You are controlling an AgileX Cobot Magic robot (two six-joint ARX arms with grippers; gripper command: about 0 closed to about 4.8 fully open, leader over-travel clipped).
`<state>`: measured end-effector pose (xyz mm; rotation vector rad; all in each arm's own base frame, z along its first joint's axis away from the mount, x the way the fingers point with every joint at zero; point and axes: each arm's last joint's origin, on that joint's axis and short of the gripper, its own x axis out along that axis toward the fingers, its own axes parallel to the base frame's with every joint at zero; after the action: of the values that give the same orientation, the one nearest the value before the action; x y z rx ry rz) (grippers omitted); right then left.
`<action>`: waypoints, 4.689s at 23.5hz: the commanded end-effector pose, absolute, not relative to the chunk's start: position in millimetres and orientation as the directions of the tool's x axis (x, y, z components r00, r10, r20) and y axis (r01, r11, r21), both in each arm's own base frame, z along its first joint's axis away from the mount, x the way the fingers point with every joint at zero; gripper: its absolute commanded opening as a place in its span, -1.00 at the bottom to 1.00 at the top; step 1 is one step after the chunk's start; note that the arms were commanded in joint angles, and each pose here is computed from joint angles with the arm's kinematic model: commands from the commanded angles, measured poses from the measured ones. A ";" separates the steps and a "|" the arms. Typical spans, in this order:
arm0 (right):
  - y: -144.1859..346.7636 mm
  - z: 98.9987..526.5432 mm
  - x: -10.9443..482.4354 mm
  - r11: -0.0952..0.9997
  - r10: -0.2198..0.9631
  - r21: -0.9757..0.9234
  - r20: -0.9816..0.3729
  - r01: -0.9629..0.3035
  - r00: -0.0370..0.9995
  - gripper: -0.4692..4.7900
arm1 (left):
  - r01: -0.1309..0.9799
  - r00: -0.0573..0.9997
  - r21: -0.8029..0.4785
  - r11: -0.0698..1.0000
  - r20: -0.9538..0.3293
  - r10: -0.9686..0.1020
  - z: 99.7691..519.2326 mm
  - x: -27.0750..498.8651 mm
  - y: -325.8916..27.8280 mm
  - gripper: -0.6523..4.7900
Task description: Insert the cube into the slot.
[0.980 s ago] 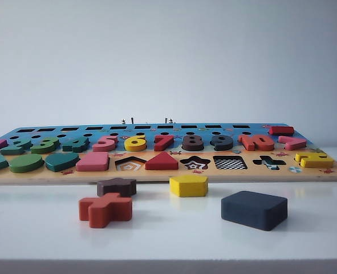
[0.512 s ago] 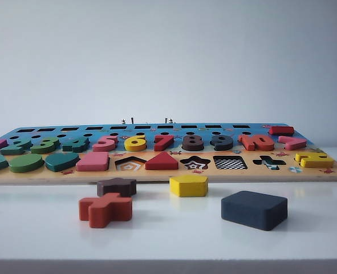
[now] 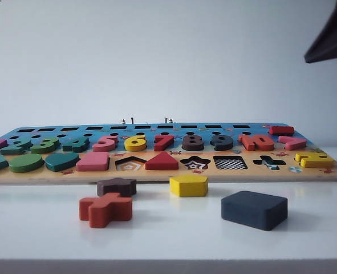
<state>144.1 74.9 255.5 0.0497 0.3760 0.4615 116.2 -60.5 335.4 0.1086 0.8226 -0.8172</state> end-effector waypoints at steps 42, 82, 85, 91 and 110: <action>210.4 240.3 122.4 0.643 0.278 0.138 -0.958 -0.753 0.062 0.44 | 0.733 0.361 -0.265 0.627 -0.629 -0.688 343.7 121.0 -65.3 -0.69; 219.5 217.8 130.0 0.647 0.162 0.052 -0.984 -0.761 0.071 -0.45 | 0.733 0.361 -0.265 0.627 -0.629 -0.688 343.7 121.0 -65.3 -0.69; 218.3 222.7 130.9 0.636 0.164 0.026 -0.981 -0.771 0.101 -0.45 | 0.733 0.362 -0.264 0.627 -0.629 -0.688 343.7 121.0 -65.3 -0.69; 222.1 246.2 138.5 0.589 0.195 -0.030 -0.965 -0.808 0.178 -0.45 | 0.734 0.363 -0.263 0.626 -0.628 -0.689 343.8 121.2 -65.3 -0.69; 216.0 274.6 190.4 0.039 0.201 -0.411 -0.890 -0.911 0.410 -0.47 | 0.734 0.363 -0.263 0.626 -0.628 -0.689 343.8 121.2 -65.4 -0.69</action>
<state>188.4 213.4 275.3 -1.2299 0.7737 0.9724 121.0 -65.2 341.2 0.0659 0.7981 -0.9077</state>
